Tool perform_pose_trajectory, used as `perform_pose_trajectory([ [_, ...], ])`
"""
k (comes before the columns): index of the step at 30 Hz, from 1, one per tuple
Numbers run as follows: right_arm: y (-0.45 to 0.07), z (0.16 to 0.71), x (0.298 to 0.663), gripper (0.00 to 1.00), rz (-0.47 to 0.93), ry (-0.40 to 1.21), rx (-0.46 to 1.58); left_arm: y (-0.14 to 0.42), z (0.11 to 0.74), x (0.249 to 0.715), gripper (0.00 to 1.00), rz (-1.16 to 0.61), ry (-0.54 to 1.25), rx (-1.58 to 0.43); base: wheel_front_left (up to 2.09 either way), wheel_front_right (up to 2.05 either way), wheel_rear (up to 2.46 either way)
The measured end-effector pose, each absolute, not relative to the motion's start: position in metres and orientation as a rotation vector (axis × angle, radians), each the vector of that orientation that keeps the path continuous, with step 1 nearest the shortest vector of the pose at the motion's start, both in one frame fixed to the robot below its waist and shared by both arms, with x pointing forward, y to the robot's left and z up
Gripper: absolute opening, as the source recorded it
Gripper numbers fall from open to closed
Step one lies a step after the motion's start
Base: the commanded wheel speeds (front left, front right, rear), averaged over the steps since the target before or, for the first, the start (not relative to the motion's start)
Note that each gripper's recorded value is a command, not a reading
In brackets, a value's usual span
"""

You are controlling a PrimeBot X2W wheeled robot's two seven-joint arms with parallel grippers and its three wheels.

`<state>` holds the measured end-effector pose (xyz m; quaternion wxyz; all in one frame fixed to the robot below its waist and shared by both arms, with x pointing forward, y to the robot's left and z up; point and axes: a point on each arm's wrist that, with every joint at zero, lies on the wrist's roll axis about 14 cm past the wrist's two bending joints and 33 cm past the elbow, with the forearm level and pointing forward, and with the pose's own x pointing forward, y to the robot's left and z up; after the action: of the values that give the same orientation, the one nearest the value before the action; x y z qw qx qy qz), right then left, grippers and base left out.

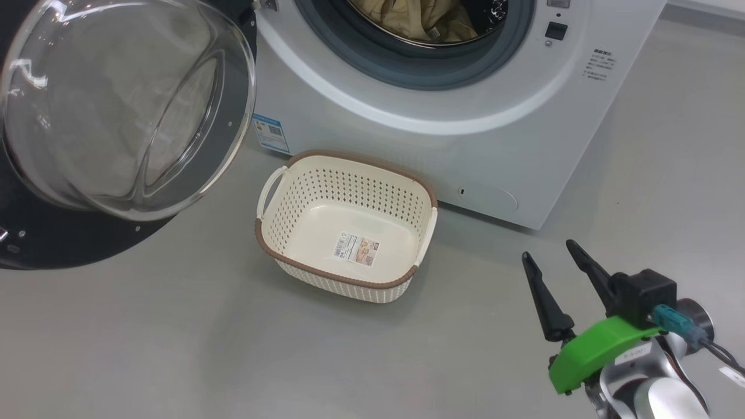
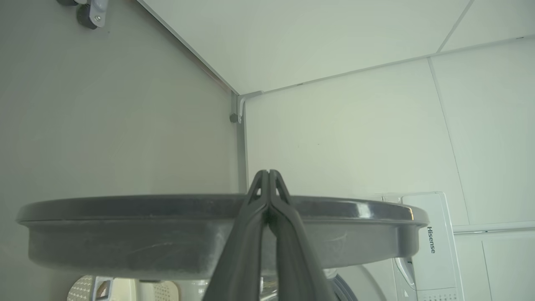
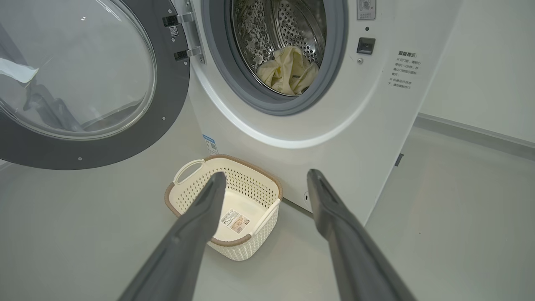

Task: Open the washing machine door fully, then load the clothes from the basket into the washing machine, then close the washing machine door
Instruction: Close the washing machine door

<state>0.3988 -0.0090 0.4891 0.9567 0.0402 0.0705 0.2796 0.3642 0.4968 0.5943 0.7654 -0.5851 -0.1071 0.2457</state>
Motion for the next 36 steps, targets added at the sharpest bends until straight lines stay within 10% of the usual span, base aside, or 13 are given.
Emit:
perform_pose_trajectory([
  [36, -0.011, 0.491, 0.398, 1.00, 0.561, 0.137, 0.081, 0.442, 0.597, 0.372, 0.00, 0.192, -0.058, -1.330, 0.00, 0.00, 0.00],
])
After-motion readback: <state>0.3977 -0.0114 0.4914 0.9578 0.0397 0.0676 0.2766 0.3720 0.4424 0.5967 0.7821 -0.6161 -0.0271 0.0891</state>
